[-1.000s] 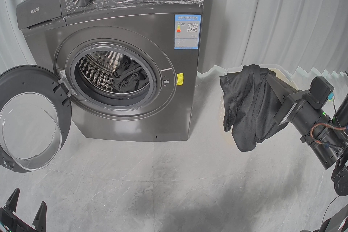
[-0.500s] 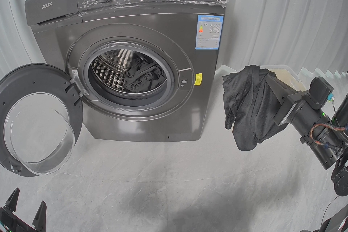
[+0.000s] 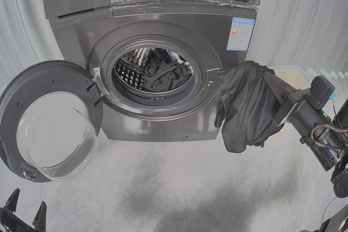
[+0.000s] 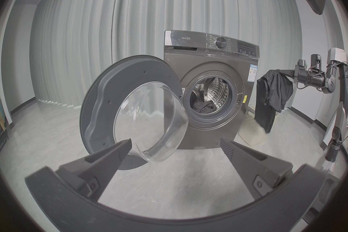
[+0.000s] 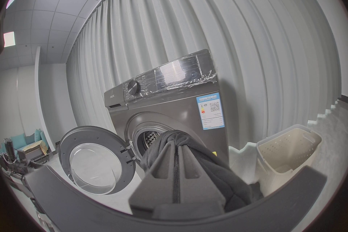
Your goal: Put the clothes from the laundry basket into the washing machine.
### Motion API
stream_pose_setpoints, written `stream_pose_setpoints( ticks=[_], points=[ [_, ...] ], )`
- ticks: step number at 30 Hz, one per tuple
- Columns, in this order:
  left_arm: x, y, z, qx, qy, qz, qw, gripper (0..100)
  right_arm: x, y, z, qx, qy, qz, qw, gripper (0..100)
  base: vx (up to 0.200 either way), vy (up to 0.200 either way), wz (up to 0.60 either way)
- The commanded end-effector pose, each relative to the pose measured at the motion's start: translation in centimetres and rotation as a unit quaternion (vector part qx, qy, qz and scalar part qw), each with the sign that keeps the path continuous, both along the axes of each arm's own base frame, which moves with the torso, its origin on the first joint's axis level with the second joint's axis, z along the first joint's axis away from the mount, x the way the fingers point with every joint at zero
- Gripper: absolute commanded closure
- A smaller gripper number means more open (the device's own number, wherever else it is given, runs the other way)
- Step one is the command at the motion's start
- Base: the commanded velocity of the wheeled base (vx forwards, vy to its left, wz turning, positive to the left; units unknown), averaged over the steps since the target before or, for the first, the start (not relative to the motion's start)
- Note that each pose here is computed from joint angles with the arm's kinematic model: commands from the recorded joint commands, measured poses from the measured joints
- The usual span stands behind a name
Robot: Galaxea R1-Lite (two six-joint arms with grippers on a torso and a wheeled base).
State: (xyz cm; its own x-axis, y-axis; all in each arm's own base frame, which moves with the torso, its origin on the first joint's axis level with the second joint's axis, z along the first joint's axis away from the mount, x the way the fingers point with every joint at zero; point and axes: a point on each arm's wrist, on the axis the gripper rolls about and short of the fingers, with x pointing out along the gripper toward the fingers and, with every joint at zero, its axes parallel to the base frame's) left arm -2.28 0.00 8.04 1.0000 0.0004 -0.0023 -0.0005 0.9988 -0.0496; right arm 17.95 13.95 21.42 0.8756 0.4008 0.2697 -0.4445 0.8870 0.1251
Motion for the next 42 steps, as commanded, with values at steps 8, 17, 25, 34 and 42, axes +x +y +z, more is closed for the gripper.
stream_pose_setpoints(
  ticks=[8, 17, 25, 34, 42],
  points=[
    [-0.02, 0.01, -0.44, -0.001, -0.001, 0.001, 1.0000, 0, 0.16, 0.03, 0.11, 0.003, -0.001, -0.002, 1.0000, 100, 0.000, 0.000, 0.00],
    [-0.02, 0.01, -0.44, -0.001, -0.001, 0.001, 1.0000, 0, 0.17, 0.04, 0.04, 0.002, 0.001, -0.001, 1.0000, 100, 0.000, 0.000, 0.00],
    [-0.02, 0.00, -0.44, 0.000, -0.001, 0.001, 1.0000, 0, 0.20, 0.11, -0.18, -0.001, 0.004, 0.000, 1.0000, 100, 0.075, 0.000, 0.00],
    [-0.02, 0.00, -0.44, -0.001, -0.001, 0.001, 1.0000, 0, 0.17, 0.13, -0.33, -0.001, 0.008, 0.001, 1.0000, 100, 0.067, 0.000, 0.00],
    [-0.02, 0.01, -0.44, 0.000, -0.001, 0.001, 1.0000, 0, 0.31, 0.15, -0.54, -0.001, 0.013, 0.000, 0.9999, 100, 0.000, 0.125, 0.00]
  ],
)
